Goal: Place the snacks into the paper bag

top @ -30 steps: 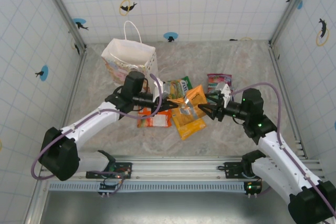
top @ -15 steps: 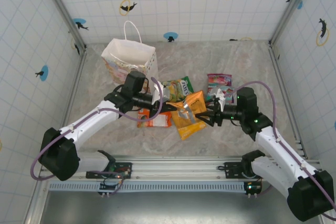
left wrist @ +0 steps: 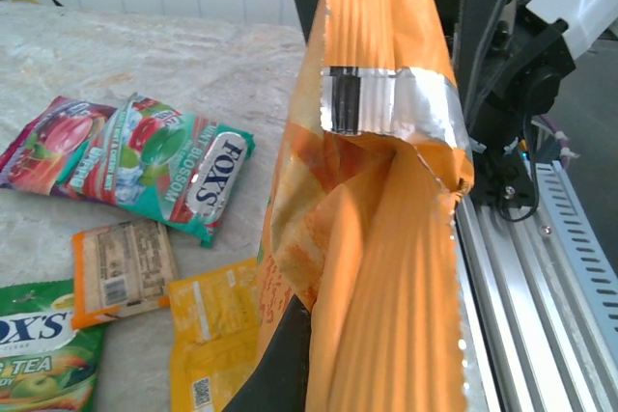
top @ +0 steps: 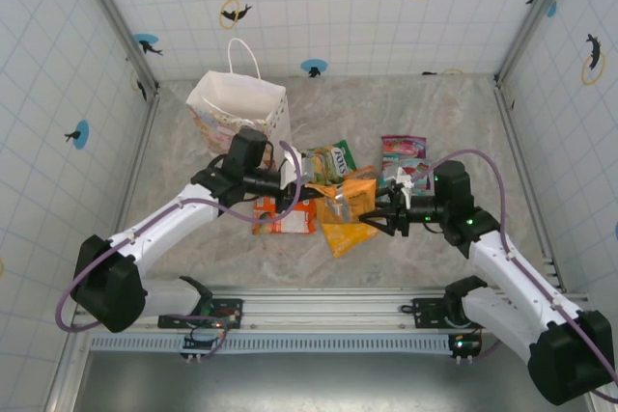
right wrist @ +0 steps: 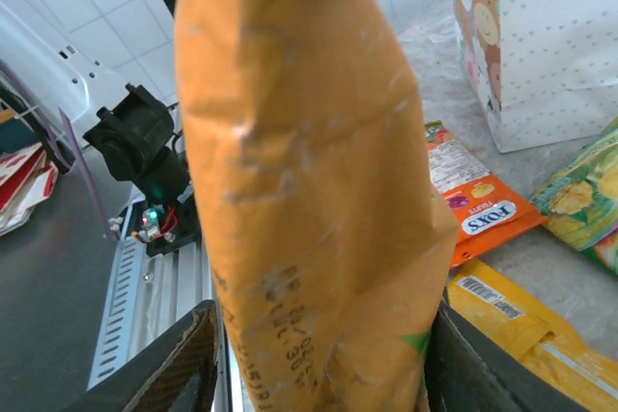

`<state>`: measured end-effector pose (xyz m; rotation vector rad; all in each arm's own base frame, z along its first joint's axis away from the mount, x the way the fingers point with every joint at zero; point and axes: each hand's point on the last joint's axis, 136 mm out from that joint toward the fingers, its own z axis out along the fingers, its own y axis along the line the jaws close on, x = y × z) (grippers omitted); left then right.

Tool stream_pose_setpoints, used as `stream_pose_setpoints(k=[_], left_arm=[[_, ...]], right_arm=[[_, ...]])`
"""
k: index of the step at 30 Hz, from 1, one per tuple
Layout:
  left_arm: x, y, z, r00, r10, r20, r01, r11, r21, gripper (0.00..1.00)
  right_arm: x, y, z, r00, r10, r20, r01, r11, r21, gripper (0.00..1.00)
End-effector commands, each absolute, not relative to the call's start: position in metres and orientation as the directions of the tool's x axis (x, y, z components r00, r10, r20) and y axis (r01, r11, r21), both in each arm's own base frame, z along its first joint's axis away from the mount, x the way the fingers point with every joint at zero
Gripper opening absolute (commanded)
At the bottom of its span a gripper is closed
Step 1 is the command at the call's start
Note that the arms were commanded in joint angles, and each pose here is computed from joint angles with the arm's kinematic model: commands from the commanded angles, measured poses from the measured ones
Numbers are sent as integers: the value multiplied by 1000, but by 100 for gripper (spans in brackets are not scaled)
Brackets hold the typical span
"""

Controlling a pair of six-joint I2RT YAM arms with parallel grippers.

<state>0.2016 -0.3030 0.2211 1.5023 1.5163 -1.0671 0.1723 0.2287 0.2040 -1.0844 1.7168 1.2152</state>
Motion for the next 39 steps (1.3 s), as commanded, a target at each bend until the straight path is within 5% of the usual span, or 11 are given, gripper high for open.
stream_pose_setpoints(k=[1,11,29,32,37,39], left_arm=[[208,-308,231,0,374,-927,999,-30,-12,0],[200,-312,239,7,337,-942,995,-93,-26,0],[219,-310,235,-94,349,-932,995,52,-81,0],[222,-310,233,-111,350,-930,993,75,-91,8],[234,-309,235,-145,347,-926,984,151,-97,43],[239,-307,234,-165,349,-922,976,193,-102,51]], right_arm=[[165,235,213,-341,-194,-920,-939,123,322,56],[169,241,203,-346,-209,-915,-936,136,324,56],[178,232,206,-267,-191,-945,-945,242,218,14],[178,232,209,-259,-177,-950,-946,247,211,7],[186,228,216,-232,-146,-962,-936,303,179,5],[194,225,219,-228,-128,-965,-919,354,170,5]])
